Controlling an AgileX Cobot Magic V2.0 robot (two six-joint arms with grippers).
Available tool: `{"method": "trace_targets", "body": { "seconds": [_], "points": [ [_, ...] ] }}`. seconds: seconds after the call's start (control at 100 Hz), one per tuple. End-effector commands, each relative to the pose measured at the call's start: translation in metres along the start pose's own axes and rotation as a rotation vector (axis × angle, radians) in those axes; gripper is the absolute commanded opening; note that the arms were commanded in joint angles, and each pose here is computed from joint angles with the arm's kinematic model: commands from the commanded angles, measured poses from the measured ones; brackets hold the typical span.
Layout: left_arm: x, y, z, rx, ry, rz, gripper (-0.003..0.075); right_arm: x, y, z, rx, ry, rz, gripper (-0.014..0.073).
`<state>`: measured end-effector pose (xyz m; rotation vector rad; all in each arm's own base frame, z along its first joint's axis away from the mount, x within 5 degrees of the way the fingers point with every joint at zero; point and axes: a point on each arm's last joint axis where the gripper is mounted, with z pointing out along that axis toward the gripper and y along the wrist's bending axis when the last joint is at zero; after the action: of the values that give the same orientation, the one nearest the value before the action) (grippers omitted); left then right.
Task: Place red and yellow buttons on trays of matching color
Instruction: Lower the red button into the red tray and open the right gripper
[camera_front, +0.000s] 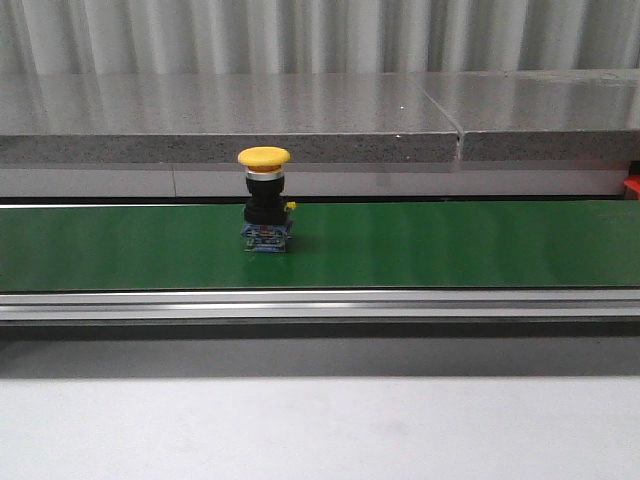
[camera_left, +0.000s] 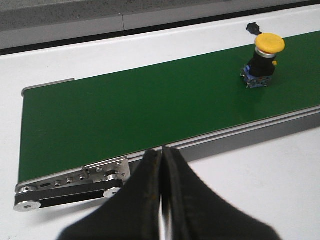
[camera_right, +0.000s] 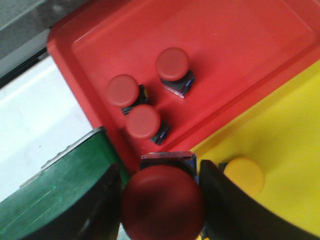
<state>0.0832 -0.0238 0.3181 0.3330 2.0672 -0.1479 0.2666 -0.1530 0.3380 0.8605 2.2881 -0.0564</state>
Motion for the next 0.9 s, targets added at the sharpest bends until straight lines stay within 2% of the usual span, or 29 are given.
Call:
{"method": "trace_targets", "body": {
  "seconds": [0.0, 0.29, 0.56, 0.89],
  "points": [
    [-0.013, -0.001, -0.004, 0.01, -0.088, -0.01, -0.0021, -0.016, -0.008, -0.004, 0.006, -0.116, 0.04, 0.0192],
    [-0.013, -0.001, -0.004, 0.01, -0.088, -0.01, -0.0021, -0.019, -0.02, 0.043, 0.032, -0.076, 0.078, 0.0192],
    [-0.013, -0.001, -0.004, 0.01, -0.088, -0.01, -0.0021, -0.024, -0.023, 0.07, 0.033, -0.123, 0.081, 0.0192],
    [-0.013, -0.001, -0.004, 0.01, -0.088, -0.01, -0.0021, -0.02, -0.029, 0.111, 0.042, -0.111, 0.093, 0.0192]
  ]
}}
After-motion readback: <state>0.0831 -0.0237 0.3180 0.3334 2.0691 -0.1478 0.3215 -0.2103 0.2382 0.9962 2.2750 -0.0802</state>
